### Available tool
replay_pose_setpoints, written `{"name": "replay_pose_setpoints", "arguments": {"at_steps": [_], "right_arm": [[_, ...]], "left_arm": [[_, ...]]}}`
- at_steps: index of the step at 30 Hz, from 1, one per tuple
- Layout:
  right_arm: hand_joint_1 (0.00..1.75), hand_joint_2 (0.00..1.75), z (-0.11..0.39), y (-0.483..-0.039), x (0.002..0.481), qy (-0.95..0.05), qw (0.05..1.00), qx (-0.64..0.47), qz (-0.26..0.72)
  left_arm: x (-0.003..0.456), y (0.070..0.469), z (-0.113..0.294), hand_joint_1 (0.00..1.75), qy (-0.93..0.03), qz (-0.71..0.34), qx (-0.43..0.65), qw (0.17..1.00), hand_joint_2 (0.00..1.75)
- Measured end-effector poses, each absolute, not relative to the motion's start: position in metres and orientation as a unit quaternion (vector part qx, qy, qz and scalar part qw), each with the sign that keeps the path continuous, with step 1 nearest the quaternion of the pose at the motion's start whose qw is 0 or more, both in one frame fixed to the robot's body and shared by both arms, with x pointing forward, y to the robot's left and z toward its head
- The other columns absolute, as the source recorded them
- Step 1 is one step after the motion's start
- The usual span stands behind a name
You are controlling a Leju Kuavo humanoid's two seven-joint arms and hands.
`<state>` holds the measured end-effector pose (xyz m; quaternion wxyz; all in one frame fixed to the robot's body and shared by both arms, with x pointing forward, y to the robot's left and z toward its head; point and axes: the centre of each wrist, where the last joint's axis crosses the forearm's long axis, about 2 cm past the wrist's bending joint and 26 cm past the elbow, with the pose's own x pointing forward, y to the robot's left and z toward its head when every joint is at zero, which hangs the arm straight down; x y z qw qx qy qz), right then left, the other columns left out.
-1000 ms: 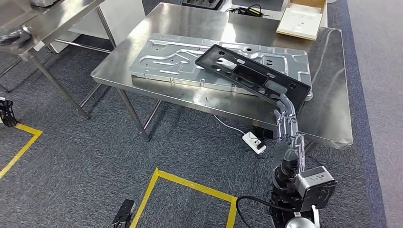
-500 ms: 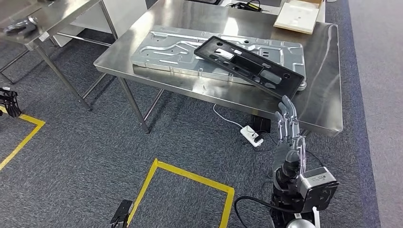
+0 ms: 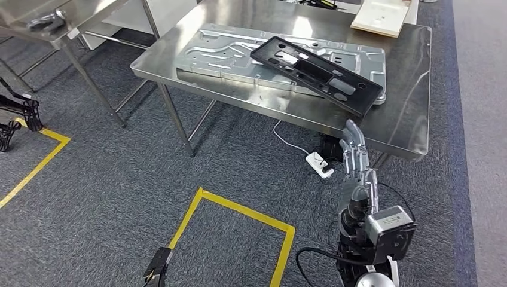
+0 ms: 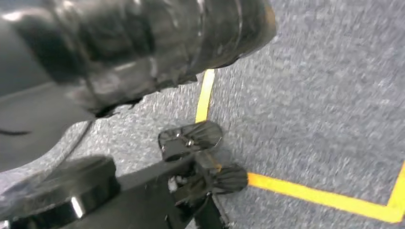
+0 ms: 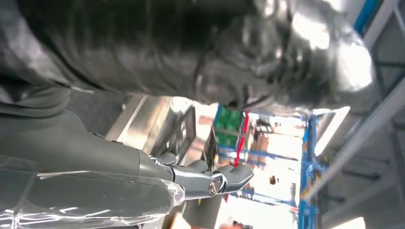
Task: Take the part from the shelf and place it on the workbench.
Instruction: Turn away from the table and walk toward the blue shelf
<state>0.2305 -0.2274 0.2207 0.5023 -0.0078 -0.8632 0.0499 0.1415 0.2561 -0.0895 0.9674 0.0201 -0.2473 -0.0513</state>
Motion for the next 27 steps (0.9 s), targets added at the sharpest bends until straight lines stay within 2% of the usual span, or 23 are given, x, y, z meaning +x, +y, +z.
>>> {"name": "replay_pose_setpoints", "arguments": {"at_steps": [27], "right_arm": [[0.00, 0.00, 0.217, -0.221, 0.234, -0.856, 0.509, -0.024, 0.080]], "left_arm": [[0.117, 0.258, -0.097, 0.00, -0.249, -0.065, 0.011, 0.966, 0.00]]}}
